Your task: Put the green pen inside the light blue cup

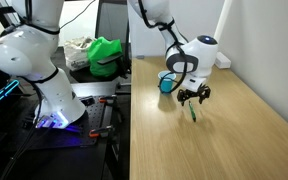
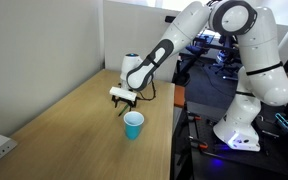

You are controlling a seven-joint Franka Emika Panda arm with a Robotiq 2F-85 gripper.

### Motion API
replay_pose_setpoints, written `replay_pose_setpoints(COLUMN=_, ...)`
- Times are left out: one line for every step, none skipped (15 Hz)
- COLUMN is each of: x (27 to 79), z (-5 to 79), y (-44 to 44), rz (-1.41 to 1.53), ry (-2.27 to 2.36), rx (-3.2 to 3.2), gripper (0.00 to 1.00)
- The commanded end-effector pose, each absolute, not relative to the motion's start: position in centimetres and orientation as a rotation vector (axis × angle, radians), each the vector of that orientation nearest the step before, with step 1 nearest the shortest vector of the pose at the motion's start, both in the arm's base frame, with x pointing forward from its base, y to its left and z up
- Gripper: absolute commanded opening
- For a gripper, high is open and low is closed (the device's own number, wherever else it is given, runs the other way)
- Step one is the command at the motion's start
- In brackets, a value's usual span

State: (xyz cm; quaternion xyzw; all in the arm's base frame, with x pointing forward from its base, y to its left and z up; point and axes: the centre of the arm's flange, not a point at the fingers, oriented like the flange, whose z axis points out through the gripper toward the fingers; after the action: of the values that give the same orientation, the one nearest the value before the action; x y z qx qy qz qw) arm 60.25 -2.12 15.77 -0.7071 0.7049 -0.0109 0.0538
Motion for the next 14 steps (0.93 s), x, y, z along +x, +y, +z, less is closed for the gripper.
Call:
replay_pose_setpoints(x=61.4, z=14.8, y=-2.7, rz=-0.032, ry=2.177, rx=-2.095, gripper=1.00)
replay_pose_setpoints(x=61.6, z=14.7, y=-2.9, rz=-0.031, ry=2.182, rx=-2.093, gripper=1.00)
replay_pose_setpoints(x=61.7, z=14.7, y=-3.0, rz=-0.032, ry=2.186, rx=-2.091, gripper=0.98)
replay_pose_setpoints(x=61.8, z=14.5, y=-3.1, rz=-0.032, ry=2.187, rx=-2.090, gripper=0.95)
replay_pose_setpoints(x=61.9, z=14.5, y=-3.3, rz=-0.030, ry=2.189, rx=-2.089, gripper=0.93)
replay_pose_setpoints(x=62.1, z=14.4, y=-3.3, rz=-0.030, ry=2.191, rx=-2.089, gripper=0.88)
replay_pose_setpoints(x=62.1, z=14.2, y=-3.5, rz=-0.029, ry=2.195, rx=-2.089, gripper=0.90)
replay_pose_setpoints(x=62.1, z=14.2, y=-3.7, rz=-0.027, ry=2.199, rx=-2.086, gripper=0.89)
replay_pose_setpoints(x=62.0, z=14.1, y=-4.0, rz=-0.025, ry=2.206, rx=-2.083, gripper=0.89)
replay_pose_setpoints(x=61.9, z=14.0, y=-4.2, rz=-0.026, ry=2.210, rx=-2.079, gripper=0.88)
replay_pose_setpoints(x=61.8, z=14.1, y=-4.5, rz=-0.026, ry=2.217, rx=-2.075, gripper=0.87)
replay_pose_setpoints(x=61.7, z=14.1, y=-4.7, rz=-0.027, ry=2.223, rx=-2.072, gripper=0.87)
replay_pose_setpoints(x=61.6, z=14.0, y=-4.9, rz=-0.028, ry=2.229, rx=-2.070, gripper=0.86)
replay_pose_setpoints(x=61.6, z=14.0, y=-5.1, rz=-0.029, ry=2.234, rx=-2.068, gripper=0.86)
